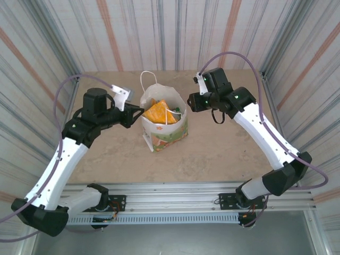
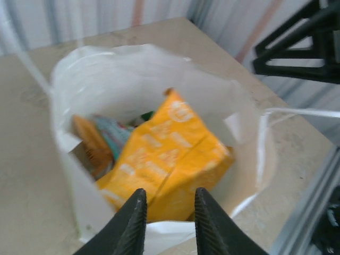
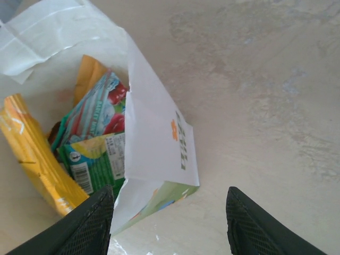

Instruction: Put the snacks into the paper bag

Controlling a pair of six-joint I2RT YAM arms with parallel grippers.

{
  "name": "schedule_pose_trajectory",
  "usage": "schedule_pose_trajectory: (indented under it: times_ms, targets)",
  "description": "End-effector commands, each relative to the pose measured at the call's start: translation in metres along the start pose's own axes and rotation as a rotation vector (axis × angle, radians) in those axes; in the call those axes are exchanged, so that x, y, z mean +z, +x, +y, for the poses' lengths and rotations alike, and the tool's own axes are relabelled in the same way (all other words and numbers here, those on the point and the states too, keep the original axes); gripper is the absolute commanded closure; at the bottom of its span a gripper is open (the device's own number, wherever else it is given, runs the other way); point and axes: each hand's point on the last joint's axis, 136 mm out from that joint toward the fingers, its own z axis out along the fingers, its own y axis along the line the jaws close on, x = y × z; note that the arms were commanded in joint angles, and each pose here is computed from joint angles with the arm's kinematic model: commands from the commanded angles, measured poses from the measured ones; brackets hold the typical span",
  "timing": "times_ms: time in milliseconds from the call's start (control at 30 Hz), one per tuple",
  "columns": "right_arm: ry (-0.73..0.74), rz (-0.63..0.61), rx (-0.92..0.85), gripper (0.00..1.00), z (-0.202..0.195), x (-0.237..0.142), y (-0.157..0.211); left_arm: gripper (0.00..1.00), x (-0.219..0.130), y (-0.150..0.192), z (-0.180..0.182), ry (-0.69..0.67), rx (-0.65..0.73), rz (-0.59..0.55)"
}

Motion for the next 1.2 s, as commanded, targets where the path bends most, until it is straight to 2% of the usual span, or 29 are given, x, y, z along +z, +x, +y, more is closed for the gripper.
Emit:
schedule_pose_trajectory:
  times_ms: [0, 300, 467, 800, 1167]
  targets:
    - [-0.06, -0.024, 0.029, 0.43, 0.007, -0.009, 0.0, 0.74, 0.007, 0.006, -0.013, 0.038, 0.084, 0.09]
    - [-0.061, 0.004, 0.045, 0.44, 0.0, -0.009, 0.017, 0.75, 0.057, 0.004, -0.014, 0.064, 0.122, 0.226]
    - [-0.048, -0.002, 0.069, 0.43, -0.011, -0.012, 0.025, 0.75, 0.085, 0.018, -0.013, 0.097, 0.095, 0.34]
    - [-0.05, 0.002, 0.117, 0.43, -0.027, -0.012, 0.04, 0.72, 0.147, 0.033, 0.019, -0.041, 0.158, 0.458]
    - [-0.064, 0.005, 0.153, 0.43, -0.036, -0.008, 0.051, 0.72, 0.195, 0.101, 0.041, -0.107, 0.197, 0.682]
